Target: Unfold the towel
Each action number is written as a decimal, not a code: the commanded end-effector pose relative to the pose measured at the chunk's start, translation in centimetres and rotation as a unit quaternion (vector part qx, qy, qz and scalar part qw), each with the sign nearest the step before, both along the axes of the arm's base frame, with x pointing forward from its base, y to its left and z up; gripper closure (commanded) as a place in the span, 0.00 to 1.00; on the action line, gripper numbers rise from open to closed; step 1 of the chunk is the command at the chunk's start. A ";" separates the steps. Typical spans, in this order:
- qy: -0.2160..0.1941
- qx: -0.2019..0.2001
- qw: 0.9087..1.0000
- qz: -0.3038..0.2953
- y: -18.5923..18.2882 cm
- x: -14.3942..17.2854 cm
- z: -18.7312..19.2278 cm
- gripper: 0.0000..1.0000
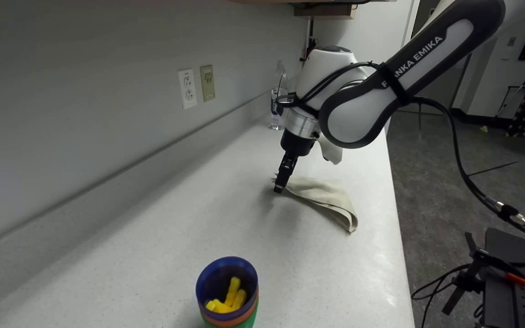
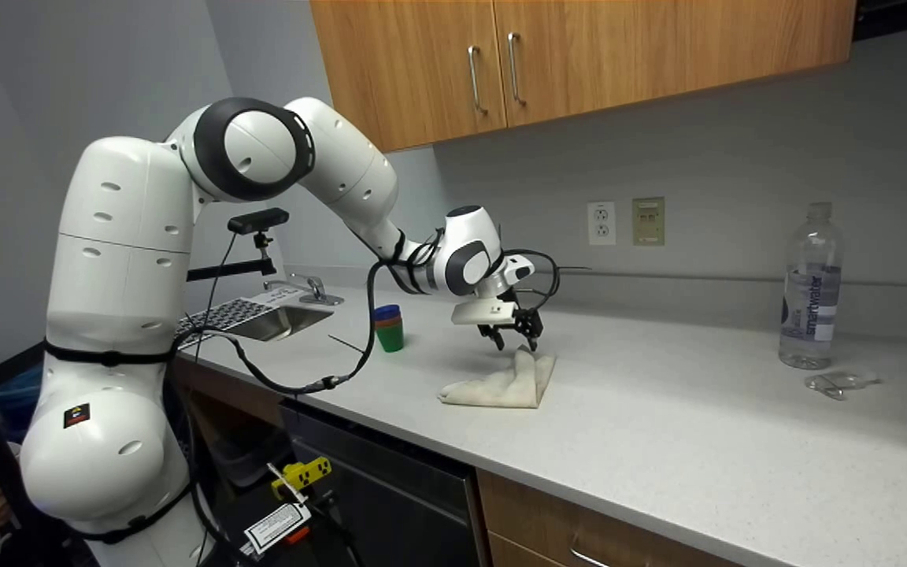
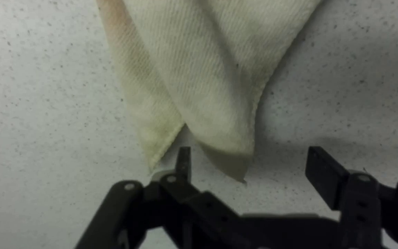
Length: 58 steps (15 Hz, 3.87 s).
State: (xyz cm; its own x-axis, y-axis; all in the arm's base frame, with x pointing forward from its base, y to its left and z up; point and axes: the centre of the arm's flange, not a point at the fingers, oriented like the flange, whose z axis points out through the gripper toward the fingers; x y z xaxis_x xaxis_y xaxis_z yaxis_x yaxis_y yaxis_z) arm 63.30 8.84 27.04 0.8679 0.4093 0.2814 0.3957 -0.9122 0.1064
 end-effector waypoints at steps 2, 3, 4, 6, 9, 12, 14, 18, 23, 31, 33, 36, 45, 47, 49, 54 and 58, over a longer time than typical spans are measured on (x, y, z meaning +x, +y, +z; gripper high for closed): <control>0.006 0.004 1.000 0.005 -0.2 1.7 -0.7 0.26; 0.007 0.005 1.000 0.005 -0.2 1.8 -0.9 0.36; 0.008 0.005 1.000 0.004 -0.2 1.8 -1.1 0.46; 0.009 0.005 1.000 0.003 -0.2 1.9 -1.3 0.61; 0.008 0.000 1.000 0.004 -0.1 1.6 -0.9 0.84; -0.003 -0.008 1.000 0.009 -0.2 0.9 0.4 1.00; -0.004 -0.002 1.000 0.014 -0.6 0.1 1.5 1.00; -0.008 -0.018 1.000 0.016 -1.7 -2.5 3.5 1.00; 0.028 -0.081 0.996 0.009 -4.8 -7.8 3.3 1.00; 0.058 -0.132 0.989 -0.029 -10.0 -13.5 4.9 1.00; 0.066 -0.140 0.987 -0.044 -10.8 -14.7 5.3 1.00; 0.087 -0.142 0.983 -0.072 -11.9 -16.3 5.3 1.00; 0.145 -0.147 0.970 -0.131 -13.4 -19.1 4.9 1.00; 0.157 -0.149 0.967 -0.137 -13.4 -19.3 4.9 0.72; 0.168 -0.152 0.964 -0.140 -13.5 -19.5 5.0 0.58; 0.174 -0.154 0.965 -0.122 -13.6 -19.6 5.1 0.20; 0.158 -0.159 0.971 -0.084 -13.8 -19.3 5.0 0.00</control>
State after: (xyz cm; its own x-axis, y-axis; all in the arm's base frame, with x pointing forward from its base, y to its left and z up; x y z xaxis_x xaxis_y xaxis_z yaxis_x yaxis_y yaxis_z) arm 44.68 -4.68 31.26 0.9654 0.2110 -0.1534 0.2485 -0.9225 0.2954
